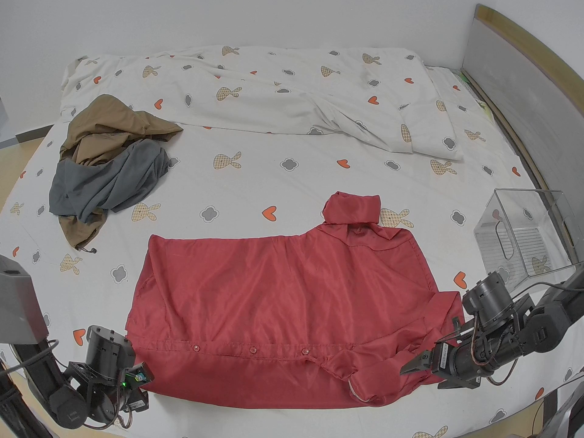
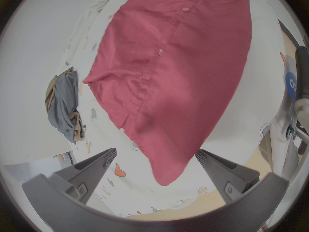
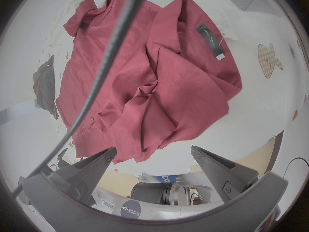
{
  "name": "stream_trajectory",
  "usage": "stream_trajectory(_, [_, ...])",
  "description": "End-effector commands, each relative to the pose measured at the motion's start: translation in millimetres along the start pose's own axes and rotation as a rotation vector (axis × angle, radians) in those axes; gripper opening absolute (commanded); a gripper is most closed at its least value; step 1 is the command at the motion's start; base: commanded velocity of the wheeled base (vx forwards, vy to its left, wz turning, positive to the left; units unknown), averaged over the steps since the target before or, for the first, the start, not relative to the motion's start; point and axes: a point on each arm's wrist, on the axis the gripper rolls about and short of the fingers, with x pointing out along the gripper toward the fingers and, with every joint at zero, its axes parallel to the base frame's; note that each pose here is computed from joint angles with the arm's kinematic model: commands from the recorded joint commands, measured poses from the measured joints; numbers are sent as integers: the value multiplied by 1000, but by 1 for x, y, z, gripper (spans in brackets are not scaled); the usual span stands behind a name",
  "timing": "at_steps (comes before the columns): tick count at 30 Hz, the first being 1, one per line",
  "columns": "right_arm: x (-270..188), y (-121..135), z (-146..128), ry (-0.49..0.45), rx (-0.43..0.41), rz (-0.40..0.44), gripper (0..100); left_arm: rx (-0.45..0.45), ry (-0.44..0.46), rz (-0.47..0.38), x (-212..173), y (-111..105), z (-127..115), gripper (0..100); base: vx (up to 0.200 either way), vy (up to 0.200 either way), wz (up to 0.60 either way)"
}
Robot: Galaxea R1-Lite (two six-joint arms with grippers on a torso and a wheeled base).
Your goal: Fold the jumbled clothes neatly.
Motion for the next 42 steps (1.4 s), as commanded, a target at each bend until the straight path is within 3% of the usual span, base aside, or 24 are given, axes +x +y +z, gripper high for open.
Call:
stream_trajectory(1, [-42,6,-7,-93,-36,107,100,-61,-95,88,-26,13,-3,100,0,0,0])
stream_trajectory(6, [-68,9,-13,-159,-82,179,100,-86,-151,135,-41,19,-5,100,0,0,0])
stream_trajectory(8, [-79,11,-14,-200,-158,213,100,-103,-161,149,-46,26,-4,100,0,0,0])
stream_trajectory(11, [-82,13,-13,-209,-185,239,100,-129,-163,161,-49,34,-1,100,0,0,0])
stream_trajectory(13, [-71,25,-4,-144,-195,263,100,-191,-161,172,-53,52,8,100,0,0,0])
stream_trajectory(19, [-9,42,20,9,-179,150,100,-249,-121,161,-77,79,8,100,0,0,0])
stream_trajectory(24, [32,39,18,104,-186,57,100,-400,-115,160,-99,115,20,100,0,0,0])
stream_trajectory(27, [47,36,24,116,-183,22,100,-459,-96,147,-103,126,24,100,0,0,0])
stream_trajectory(32, [42,20,19,133,-179,1,100,-728,-2,84,-111,158,37,100,0,0,0])
stream_trajectory(34, [41,18,18,136,-190,-3,100,-767,10,78,-111,161,39,100,0,0,0])
stream_trajectory(35, [42,15,17,142,-218,-12,100,-829,25,67,-112,166,43,100,0,0,0])
stream_trajectory(36, [45,6,15,141,-274,-29,100,-937,39,59,-115,172,47,100,0,0,0])
stream_trajectory(39, [49,0,15,121,-297,-18,100,-978,34,56,-119,175,48,100,0,0,0])
stream_trajectory(40, [52,-16,9,50,-336,32,100,-1035,7,43,-125,176,48,100,0,0,0])
stream_trajectory(42, [52,-21,5,-12,-359,82,100,-1069,-16,41,-130,178,46,100,0,0,0])
